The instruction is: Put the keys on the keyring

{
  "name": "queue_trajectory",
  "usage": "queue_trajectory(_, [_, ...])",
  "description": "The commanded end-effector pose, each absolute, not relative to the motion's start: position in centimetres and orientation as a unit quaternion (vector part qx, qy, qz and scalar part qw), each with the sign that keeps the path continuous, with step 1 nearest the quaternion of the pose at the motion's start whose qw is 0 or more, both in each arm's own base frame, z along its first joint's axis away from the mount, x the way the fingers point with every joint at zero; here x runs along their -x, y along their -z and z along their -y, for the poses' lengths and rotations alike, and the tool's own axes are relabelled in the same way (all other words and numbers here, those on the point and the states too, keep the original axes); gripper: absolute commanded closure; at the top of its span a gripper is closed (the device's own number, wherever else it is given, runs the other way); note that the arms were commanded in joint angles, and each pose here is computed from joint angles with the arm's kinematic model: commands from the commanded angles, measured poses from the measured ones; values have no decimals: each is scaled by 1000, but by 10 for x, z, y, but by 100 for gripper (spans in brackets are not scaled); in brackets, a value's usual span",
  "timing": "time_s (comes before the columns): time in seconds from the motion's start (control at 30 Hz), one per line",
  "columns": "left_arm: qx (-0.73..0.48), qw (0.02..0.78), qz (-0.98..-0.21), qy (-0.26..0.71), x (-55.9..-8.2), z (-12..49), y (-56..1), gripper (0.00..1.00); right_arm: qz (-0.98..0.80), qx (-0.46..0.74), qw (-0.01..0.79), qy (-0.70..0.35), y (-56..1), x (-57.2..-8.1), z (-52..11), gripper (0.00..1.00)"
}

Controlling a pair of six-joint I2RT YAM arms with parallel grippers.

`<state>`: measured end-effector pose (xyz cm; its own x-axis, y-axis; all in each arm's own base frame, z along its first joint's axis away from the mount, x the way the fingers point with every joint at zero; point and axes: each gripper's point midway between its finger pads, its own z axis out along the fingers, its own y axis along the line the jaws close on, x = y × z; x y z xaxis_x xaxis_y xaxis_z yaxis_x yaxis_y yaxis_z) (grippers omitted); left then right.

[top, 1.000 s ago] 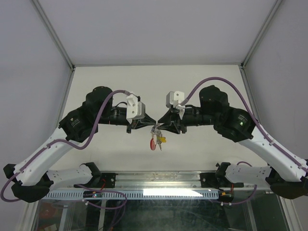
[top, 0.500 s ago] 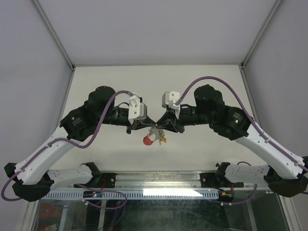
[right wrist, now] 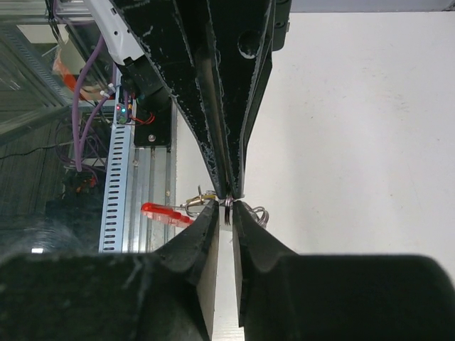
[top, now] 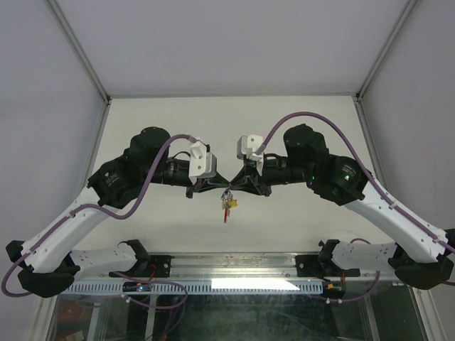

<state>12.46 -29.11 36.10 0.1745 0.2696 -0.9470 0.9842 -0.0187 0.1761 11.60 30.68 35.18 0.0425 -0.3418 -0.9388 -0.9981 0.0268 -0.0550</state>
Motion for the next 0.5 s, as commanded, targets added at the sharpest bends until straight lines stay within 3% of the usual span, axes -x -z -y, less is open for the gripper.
queue_trajectory(0.0, [-607, 510, -468, 390, -117, 293, -397, 100, -547, 584, 448, -399, -375, -111, -310, 84])
queue_trajectory(0.23, [-606, 511, -468, 390, -117, 293, -399, 100, -544, 583, 453, -399, -374, -113, -311, 93])
queue_trajectory(0.47, [-606, 511, -467, 392, -116, 294, -400, 100, -546, 583, 451, -399, -371, -112, -311, 85])
